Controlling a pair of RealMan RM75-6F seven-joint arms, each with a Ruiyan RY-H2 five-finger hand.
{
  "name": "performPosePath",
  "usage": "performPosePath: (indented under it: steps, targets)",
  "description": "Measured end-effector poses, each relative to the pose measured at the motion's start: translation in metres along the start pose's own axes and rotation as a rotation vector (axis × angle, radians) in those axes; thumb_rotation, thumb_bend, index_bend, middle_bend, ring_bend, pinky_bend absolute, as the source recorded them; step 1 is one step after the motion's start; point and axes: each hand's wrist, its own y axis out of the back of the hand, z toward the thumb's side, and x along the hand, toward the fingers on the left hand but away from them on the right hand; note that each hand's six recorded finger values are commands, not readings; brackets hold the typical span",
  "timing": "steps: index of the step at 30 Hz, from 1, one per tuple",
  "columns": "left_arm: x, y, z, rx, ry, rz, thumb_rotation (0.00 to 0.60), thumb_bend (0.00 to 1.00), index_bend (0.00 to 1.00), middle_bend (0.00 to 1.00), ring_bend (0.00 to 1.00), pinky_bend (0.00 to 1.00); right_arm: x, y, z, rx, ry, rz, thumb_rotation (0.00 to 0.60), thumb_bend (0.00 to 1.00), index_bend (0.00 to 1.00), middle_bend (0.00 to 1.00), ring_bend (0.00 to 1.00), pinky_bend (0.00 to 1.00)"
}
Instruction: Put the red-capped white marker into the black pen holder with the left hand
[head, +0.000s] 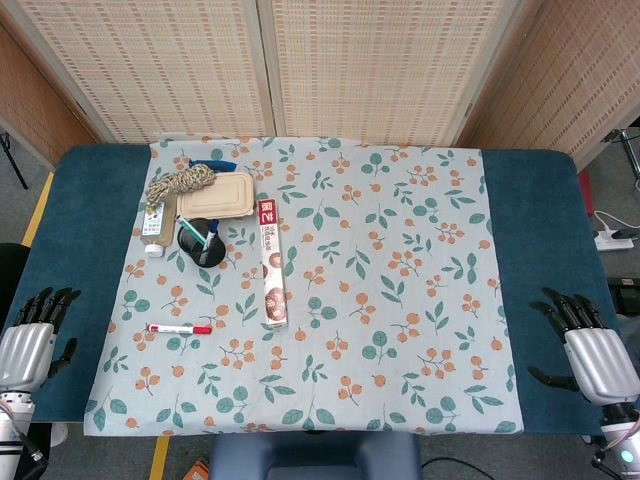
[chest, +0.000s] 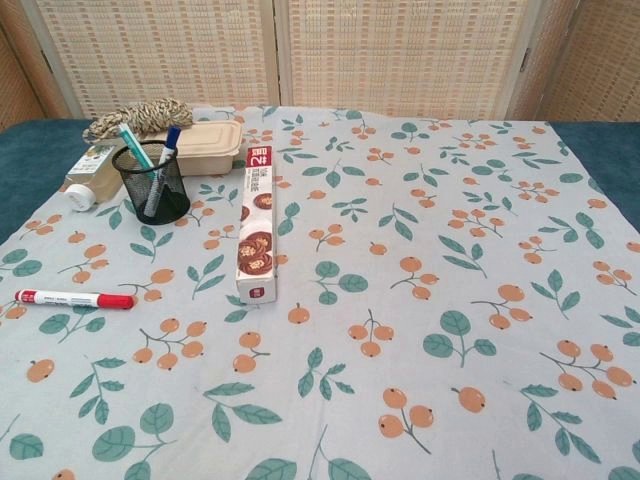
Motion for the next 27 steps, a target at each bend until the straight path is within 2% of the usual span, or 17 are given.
performPosePath:
  steps: [7,14,19,23,27]
  targets:
    - [0.001,-0.004,0.001,0.015,-0.001,-0.015,0.6,0.39,0.14,0.09,0.02,0.1,-0.005,-0.004,-0.004,0.002,-0.016,0.021,0.6,0.0,0.19,0.06,0.11,0.09]
    - [-0.001,0.001,0.006,0.01,-0.016,0.009,0.6,0.39,0.15,0.09,0.02,0.1,-0.004,-0.002,-0.004,-0.004,-0.014,0.011,0.6,0.0,0.19,0.06,0.1,0.09]
    - [-0.003,-0.001,0.01,0.007,-0.026,-0.002,0.6,0.39,0.16,0.11,0.02,0.1,-0.002,0.0,-0.003,-0.009,-0.008,0.003,0.6,0.0,0.19,0.06,0.1,0.09]
    - [-0.006,-0.007,0.028,-0.019,-0.055,-0.021,0.6,0.39,0.2,0.12,0.02,0.1,-0.001,0.002,-0.004,-0.014,-0.011,-0.001,0.6,0.0,0.19,0.06,0.11,0.09]
    - [-0.009,-0.017,0.06,-0.025,-0.101,-0.039,0.6,0.39,0.22,0.12,0.02,0.1,-0.001,0.002,-0.005,-0.022,-0.012,0.0,0.6,0.0,0.19,0.06,0.1,0.09]
